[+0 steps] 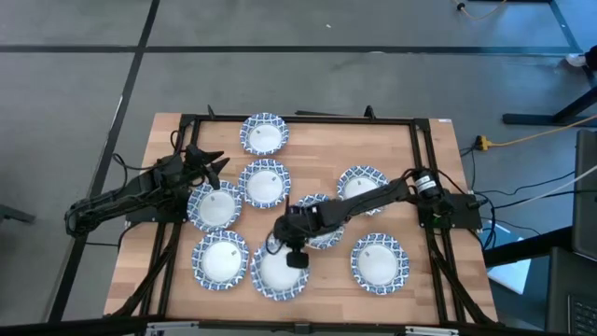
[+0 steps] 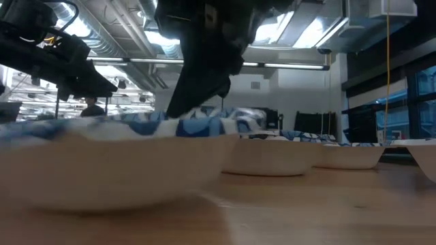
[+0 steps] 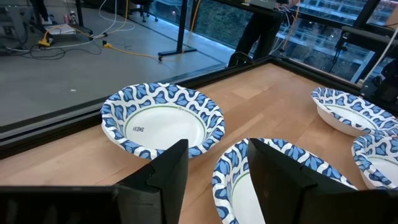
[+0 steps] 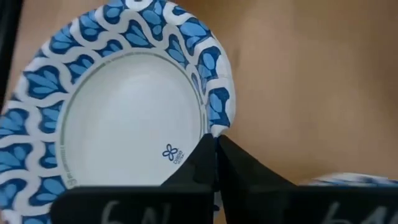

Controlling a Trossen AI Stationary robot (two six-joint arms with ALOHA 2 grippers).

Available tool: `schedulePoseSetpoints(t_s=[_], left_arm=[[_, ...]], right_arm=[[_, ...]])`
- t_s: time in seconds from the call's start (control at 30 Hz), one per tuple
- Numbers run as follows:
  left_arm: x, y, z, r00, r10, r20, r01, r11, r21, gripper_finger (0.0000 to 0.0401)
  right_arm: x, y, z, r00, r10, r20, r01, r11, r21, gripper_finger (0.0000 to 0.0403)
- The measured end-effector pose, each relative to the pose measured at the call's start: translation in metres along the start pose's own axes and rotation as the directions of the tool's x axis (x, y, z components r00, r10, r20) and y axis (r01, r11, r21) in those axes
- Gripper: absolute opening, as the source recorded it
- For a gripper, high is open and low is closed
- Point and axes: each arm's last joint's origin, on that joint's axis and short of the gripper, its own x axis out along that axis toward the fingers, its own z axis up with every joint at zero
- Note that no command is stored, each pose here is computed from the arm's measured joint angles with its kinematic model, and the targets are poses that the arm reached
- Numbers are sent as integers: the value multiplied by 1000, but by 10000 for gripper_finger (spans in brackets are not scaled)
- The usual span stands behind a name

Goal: Nest bowls inside each other
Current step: Stack the white bowl on top of the other white bowl

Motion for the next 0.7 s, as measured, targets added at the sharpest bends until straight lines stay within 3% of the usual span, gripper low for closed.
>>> schedulePoseSetpoints(t_s=[0.23,0.4,0.7], left_arm=[[0,0,0,1000,4,1,-4,1000,3,160],[0,0,0,1000,6,2,-6,994,107,160],[0,0,0,1000,6,2,-6,994,111,160]], right_arm=[[-37,-4,29,999,-22,-31,20,999,-49,8],[-63,1,48,1000,-14,7,15,995,-99,5],[-87,-12,42,983,-111,-144,96,990,-106,6]])
